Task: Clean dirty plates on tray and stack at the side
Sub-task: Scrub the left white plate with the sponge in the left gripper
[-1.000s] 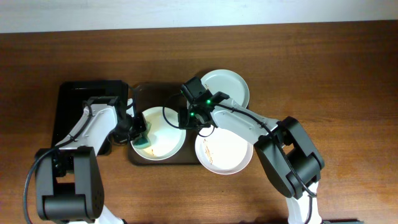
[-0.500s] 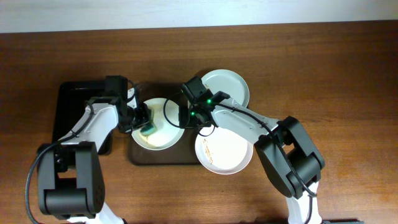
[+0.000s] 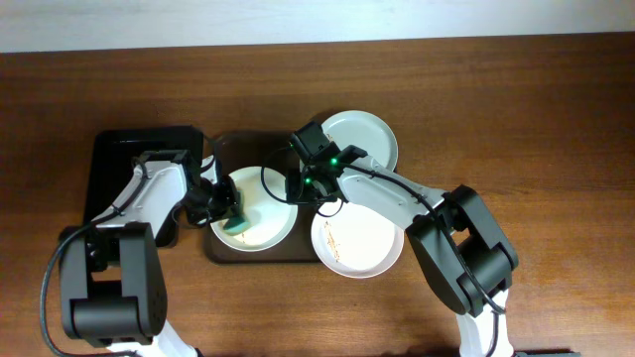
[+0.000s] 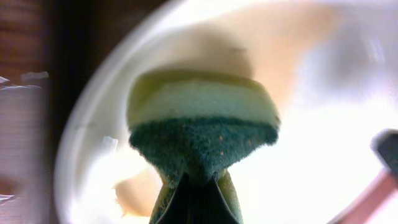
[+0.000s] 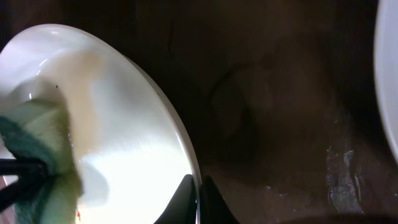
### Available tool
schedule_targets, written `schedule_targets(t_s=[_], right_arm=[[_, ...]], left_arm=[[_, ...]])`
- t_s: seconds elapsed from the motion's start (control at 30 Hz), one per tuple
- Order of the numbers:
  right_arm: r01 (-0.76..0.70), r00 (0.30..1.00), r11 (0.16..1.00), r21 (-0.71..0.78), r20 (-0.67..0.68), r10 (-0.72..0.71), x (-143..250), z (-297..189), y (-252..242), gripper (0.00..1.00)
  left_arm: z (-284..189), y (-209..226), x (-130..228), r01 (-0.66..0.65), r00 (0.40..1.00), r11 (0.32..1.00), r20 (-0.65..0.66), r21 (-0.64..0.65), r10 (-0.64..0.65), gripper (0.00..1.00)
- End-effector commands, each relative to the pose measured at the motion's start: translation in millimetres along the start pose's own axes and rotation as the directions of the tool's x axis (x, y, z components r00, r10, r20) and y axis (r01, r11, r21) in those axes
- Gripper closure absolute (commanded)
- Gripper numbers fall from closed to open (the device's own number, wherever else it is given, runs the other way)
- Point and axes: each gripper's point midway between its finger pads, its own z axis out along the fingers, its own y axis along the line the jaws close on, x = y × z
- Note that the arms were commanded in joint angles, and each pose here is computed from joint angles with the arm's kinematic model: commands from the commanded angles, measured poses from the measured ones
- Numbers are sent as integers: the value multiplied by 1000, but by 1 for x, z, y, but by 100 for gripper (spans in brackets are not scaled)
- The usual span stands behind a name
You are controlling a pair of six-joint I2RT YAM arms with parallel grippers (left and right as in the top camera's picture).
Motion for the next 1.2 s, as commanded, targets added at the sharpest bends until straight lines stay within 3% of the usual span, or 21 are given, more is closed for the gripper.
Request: schedule_targets(t_s=[0.0, 0.1, 0.2, 0.3, 0.47, 0.57, 0.63, 0.73, 0.8, 0.97, 1.07, 1.17], right_arm=[[7, 1000, 1000, -12, 13, -7, -6, -1, 3, 96], [12, 1000, 1000, -12, 10, -12, -5, -1, 3, 96], [12, 1000, 1000, -11, 10, -12, -5, -1, 3, 96], [13, 1000, 1000, -13, 13, -13, -6, -1, 3, 96], [13, 1000, 1000, -10, 15, -13, -6, -1, 3, 96], [14, 1000, 1000, -12, 17, -14, -7, -1, 3, 96], [17, 1000, 1000, -12, 18, -17, -7, -1, 3, 96], [37, 999, 999, -18, 15, -36, -8, -2, 3, 96], [57, 998, 998, -39, 4, -56, -6, -3, 5, 96], [60, 998, 997, -50, -9, -61, -3, -2, 7, 95], [59, 998, 997, -47, -12, -60, -3, -1, 6, 78], [54, 998, 998, -40, -25, -55, 0, 5, 3, 77]], left_arm=[[11, -34, 1, -72, 997, 981, -18, 181, 76, 99], [14, -18, -23, -75, 994, 995, 85, 70, 68, 99], [9, 18, -49, 60, 976, 989, 217, -132, -30, 99], [1, 39, -63, 169, 945, 959, 315, -229, -91, 99], [4, 52, -37, 198, 964, 936, 232, -291, -132, 99], [11, 38, -10, 126, 990, 966, 83, -226, -110, 99], [16, 2, 3, 23, 1000, 999, -16, -22, -24, 100], [8, -37, 6, 18, 998, 982, -67, 189, -5, 100], [-3, -55, 0, 1, 998, 965, -60, 263, 15, 99], [-21, -69, -22, -42, 999, 958, 8, 285, 42, 100], [-19, -61, -22, -34, 999, 970, 8, 240, 33, 99], [-17, -51, -19, -20, 1000, 982, -3, 187, 21, 99]])
